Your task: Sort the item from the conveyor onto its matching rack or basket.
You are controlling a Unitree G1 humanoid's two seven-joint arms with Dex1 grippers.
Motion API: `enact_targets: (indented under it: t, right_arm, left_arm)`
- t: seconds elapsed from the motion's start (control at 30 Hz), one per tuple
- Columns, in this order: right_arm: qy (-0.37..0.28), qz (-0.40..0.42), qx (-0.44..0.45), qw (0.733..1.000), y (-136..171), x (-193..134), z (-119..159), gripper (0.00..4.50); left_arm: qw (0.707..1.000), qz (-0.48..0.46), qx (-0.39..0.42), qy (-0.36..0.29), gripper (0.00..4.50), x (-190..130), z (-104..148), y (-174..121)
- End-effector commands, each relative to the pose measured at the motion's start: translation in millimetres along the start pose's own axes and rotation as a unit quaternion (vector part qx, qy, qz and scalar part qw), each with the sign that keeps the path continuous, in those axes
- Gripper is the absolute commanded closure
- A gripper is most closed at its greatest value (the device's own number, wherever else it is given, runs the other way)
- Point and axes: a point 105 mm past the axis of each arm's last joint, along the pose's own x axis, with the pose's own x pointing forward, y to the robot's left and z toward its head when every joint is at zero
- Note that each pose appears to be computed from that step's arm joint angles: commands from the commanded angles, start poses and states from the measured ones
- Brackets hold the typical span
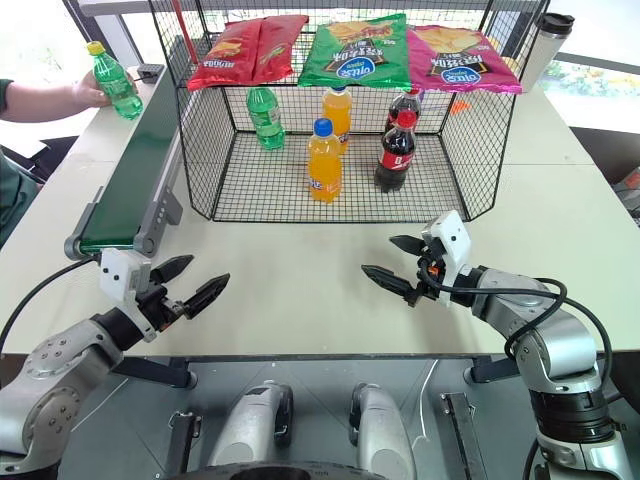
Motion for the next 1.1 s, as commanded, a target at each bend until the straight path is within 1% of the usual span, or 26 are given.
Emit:
enact_targets:
  t: [0.03,0.7,1.1]
  right_arm:
    - [-0.020,0.007,-0.016,1.000,2.5,1.2,11.3,0.00]
    - [-0.025,0.007,-0.020,0.999,1.2,5.1,11.7,0.00]
    - [-0.027,0.007,-0.024,0.999,1.4,6.3,14.2,0.00]
  left_arm:
    - [0.999,0.001,0.022,-0.029,0.01,-1.4,16.1,-1.4]
    - [0.998,0.027,0.033,-0.046,0.01,3.5,24.5,7.8]
    - [0.998,0.030,0.038,-0.048,0.01,5.2,25.1,7.4]
